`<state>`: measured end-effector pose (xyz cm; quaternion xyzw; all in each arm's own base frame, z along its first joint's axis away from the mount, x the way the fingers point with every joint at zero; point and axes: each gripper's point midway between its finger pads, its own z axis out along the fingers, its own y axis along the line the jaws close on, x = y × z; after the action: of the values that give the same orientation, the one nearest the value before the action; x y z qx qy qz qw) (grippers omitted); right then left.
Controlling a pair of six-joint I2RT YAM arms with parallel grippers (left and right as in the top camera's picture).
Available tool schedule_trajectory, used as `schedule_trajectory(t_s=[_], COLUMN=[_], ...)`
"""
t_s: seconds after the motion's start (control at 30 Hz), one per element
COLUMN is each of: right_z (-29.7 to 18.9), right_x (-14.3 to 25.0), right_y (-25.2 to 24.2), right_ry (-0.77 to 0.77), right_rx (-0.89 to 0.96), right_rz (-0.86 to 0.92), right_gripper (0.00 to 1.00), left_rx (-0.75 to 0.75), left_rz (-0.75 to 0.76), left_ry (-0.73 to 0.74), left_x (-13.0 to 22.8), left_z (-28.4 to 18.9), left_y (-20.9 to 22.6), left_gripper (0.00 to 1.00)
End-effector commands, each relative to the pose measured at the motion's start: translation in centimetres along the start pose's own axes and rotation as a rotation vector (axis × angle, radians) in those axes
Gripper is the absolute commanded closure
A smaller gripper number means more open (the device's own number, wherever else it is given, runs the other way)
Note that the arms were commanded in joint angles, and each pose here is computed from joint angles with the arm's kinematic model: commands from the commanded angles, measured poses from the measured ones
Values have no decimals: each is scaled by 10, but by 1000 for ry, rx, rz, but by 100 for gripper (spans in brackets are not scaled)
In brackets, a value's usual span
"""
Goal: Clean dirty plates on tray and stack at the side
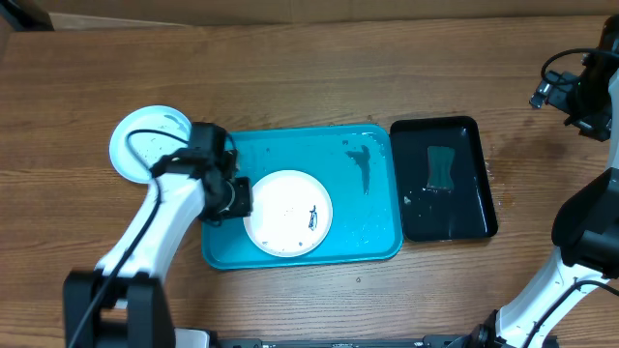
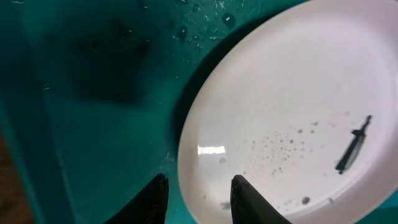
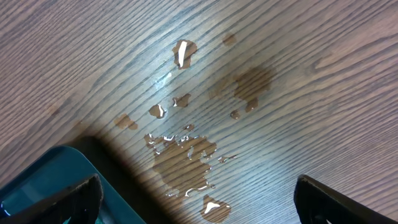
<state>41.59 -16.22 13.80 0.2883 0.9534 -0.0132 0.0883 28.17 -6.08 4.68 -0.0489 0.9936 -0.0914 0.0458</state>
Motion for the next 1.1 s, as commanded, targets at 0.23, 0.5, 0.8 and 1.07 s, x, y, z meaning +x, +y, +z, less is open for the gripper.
schedule_trajectory(t_s=[0.23, 0.5, 0.8, 1.07], right_z=[-5, -5, -5, -5], right_x=[-2, -2, -2, -2], right_y=[-1, -1, -1, -1], right_ry=[-18, -18, -18, -18], right_rx=[3, 3, 3, 3], right_rz=[6, 6, 6, 6], right_gripper=[0, 0, 0, 0], left_rx=[-33, 42, 101, 106], left_rz=[72, -92, -326, -201], left_ry=[85, 49, -45, -79], left_x=[4, -7, -34, -41], left_z=[36, 37, 36, 35], left_y=[-4, -20, -30, -31], left_gripper=[71, 96, 93, 80])
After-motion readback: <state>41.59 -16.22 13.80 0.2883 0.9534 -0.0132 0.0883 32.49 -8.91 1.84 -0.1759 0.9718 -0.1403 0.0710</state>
